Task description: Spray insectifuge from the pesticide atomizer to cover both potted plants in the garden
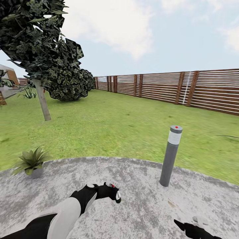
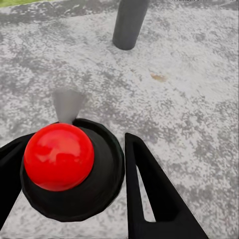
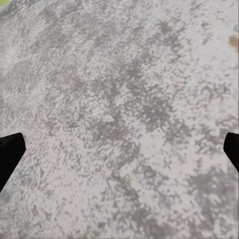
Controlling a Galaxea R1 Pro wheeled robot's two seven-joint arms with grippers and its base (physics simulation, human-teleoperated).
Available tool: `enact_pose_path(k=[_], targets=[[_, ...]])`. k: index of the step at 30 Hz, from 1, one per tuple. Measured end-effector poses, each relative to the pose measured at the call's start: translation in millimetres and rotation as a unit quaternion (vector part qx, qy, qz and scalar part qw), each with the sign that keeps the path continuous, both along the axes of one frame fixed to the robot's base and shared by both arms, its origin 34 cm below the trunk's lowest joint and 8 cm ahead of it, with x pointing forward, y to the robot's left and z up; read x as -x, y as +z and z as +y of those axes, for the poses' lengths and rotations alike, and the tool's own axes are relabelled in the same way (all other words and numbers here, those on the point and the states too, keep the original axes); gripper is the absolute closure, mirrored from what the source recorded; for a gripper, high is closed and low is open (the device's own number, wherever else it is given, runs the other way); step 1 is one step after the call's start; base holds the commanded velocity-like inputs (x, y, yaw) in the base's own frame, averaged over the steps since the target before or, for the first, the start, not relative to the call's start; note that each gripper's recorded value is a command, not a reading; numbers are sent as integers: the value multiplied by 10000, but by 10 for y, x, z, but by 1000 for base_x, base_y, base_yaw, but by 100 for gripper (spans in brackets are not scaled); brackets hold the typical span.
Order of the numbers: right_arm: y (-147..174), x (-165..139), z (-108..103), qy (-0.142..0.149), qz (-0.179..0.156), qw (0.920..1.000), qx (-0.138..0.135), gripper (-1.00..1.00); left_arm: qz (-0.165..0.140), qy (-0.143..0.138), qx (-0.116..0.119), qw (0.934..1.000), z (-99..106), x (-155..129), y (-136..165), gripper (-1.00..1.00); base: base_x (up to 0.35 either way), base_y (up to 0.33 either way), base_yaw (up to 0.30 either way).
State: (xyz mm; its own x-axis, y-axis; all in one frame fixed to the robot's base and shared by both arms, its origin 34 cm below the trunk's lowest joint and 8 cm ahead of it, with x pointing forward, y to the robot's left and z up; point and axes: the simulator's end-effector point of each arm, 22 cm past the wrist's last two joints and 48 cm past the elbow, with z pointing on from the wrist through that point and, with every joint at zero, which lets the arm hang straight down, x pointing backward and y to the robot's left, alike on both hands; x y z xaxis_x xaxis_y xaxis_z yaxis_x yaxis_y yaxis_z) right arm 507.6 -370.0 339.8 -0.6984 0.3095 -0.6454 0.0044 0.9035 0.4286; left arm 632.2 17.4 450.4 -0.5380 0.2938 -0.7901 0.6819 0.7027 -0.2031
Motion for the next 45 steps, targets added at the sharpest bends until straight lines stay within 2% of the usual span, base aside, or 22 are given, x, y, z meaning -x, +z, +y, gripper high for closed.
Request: enact_pose_path(k=[15, 45], targets=[[2, 0, -1, 0, -1, 10000, 1, -100, -1, 0, -1, 10000, 0, 0, 2, 100, 25, 0, 286], [-27, 15, -1, 0, 34, 10000, 1, -100, 34, -1, -2, 10000, 0, 8, -36, 100, 327, 0, 280]])
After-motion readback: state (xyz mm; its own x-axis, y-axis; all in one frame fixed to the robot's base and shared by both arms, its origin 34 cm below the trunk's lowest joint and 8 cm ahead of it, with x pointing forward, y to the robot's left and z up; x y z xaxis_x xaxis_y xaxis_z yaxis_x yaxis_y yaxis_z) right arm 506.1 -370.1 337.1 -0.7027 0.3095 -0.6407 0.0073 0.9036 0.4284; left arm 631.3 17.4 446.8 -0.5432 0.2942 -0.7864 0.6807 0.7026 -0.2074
